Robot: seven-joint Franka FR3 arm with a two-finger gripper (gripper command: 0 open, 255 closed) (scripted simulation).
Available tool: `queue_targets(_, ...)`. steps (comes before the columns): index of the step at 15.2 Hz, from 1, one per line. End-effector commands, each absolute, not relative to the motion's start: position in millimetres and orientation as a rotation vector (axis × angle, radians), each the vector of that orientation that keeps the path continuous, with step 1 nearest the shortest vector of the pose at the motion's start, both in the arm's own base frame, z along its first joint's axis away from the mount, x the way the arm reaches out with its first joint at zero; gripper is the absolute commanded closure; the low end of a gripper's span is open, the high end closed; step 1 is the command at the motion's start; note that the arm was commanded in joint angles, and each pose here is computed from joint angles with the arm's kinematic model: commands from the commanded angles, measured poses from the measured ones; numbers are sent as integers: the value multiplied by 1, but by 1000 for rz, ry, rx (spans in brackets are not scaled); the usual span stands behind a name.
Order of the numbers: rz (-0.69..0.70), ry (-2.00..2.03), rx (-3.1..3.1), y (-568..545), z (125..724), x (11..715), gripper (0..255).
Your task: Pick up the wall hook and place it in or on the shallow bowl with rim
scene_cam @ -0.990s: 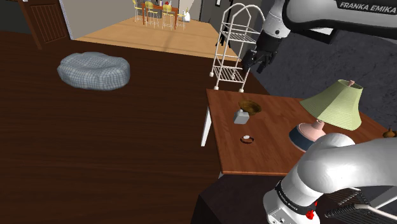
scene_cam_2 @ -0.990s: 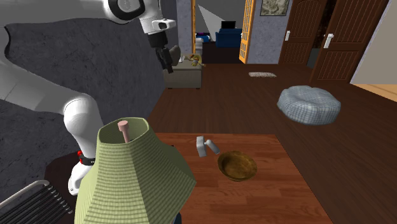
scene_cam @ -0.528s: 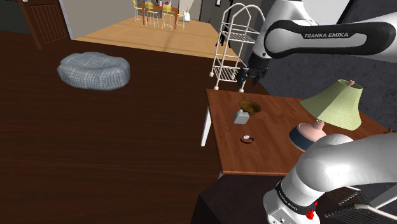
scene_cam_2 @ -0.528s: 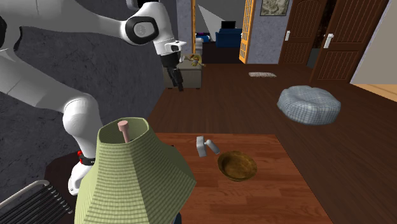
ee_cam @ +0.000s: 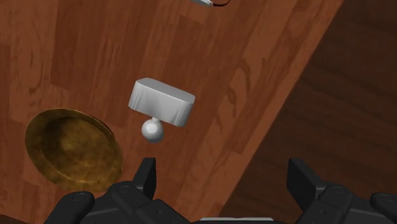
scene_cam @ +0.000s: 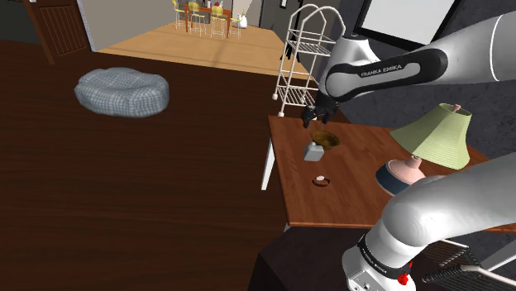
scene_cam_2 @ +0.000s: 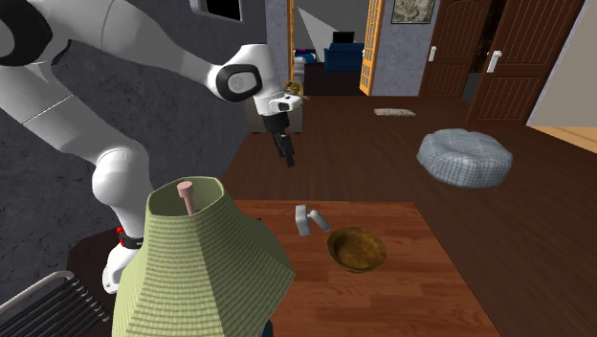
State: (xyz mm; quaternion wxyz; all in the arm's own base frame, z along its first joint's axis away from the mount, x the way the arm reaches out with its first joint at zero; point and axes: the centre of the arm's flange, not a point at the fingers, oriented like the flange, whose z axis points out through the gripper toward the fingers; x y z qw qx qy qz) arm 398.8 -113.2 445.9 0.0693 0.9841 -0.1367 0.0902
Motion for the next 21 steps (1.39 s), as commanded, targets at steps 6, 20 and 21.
queue_targets(6,252,-492,2909,-160,373,420,0)
queue_targets(20,232,-564,2858,-215,269,442,0)
queue_targets(21,232,-564,2858,-215,269,442,0)
